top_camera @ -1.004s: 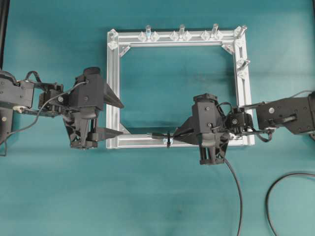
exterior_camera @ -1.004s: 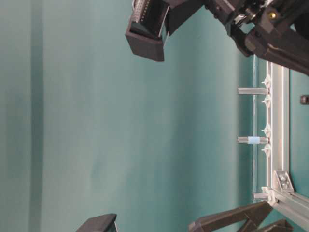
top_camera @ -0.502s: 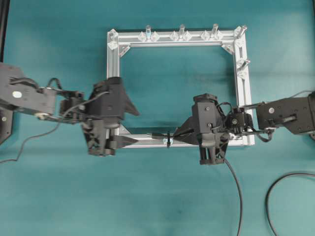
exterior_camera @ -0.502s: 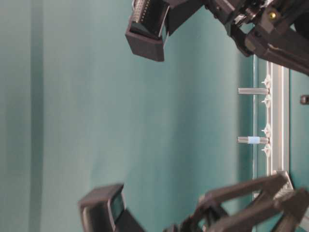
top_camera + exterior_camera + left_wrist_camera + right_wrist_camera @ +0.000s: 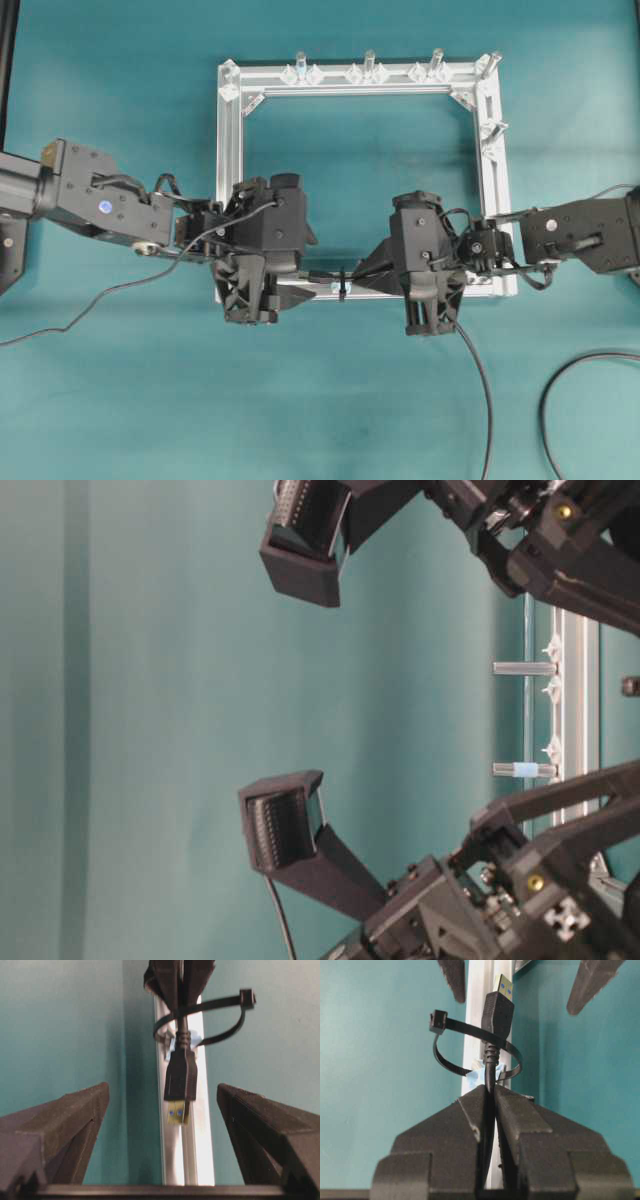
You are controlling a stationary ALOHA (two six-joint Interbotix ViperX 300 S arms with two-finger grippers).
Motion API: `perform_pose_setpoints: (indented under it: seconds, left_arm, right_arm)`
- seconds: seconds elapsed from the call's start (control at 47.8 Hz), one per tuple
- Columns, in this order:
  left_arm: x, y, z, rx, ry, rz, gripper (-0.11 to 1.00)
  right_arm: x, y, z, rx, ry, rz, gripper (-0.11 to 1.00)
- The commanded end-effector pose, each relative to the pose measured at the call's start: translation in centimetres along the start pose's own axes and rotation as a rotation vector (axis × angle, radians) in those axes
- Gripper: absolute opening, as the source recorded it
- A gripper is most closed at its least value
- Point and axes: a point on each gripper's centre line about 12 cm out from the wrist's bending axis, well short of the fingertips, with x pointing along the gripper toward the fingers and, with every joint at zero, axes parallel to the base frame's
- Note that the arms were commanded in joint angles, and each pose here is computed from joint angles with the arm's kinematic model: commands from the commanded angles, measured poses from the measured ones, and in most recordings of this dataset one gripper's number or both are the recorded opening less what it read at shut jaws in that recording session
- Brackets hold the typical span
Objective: Insert the wire through the string loop located in the center.
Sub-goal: 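Move the left gripper to the plug emerging from the loop and grasp it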
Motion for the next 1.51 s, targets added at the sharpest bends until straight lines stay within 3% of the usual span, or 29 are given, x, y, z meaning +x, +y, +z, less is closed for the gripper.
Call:
perform_pose_setpoints:
  seconds: [0.0, 0.376, 0.878, 0.983, 1.171, 1.484]
  left_arm:
    - [-0.1, -0.2, 1.2, 0.010, -0.038, -0.004, 0.89]
    - [1.0, -0.1, 0.2, 0.010, -0.001, -0.001, 0.89]
    - [1.4, -0.4, 1.6, 0.006, -0.033, -0.006, 0.86]
    - [1.5, -0.7, 1.5, 0.014, -0.028, -0.012, 0.71]
    - [1.4, -1.8, 1.0, 0.030, -0.019, -0.031, 0.19]
    - [1.1, -2.4, 0.4, 0.040, -0.005, -0.042, 0.19]
  right_arm:
    - [-0.2, 0.1, 1.0, -0.002, -0.030, 0.005, 0.06]
    - [-0.2, 0.1, 1.0, -0.002, -0.033, 0.005, 0.06]
    - [-0.1, 0.1, 0.9, -0.001, -0.029, 0.004, 0.06]
    - [-0.1, 0.1, 0.9, -0.002, -0.030, 0.005, 0.06]
    - [-0.1, 0.1, 0.9, -0.002, -0.032, 0.005, 0.06]
    - [-0.1, 0.1, 0.9, -0.002, -0.030, 0.005, 0.06]
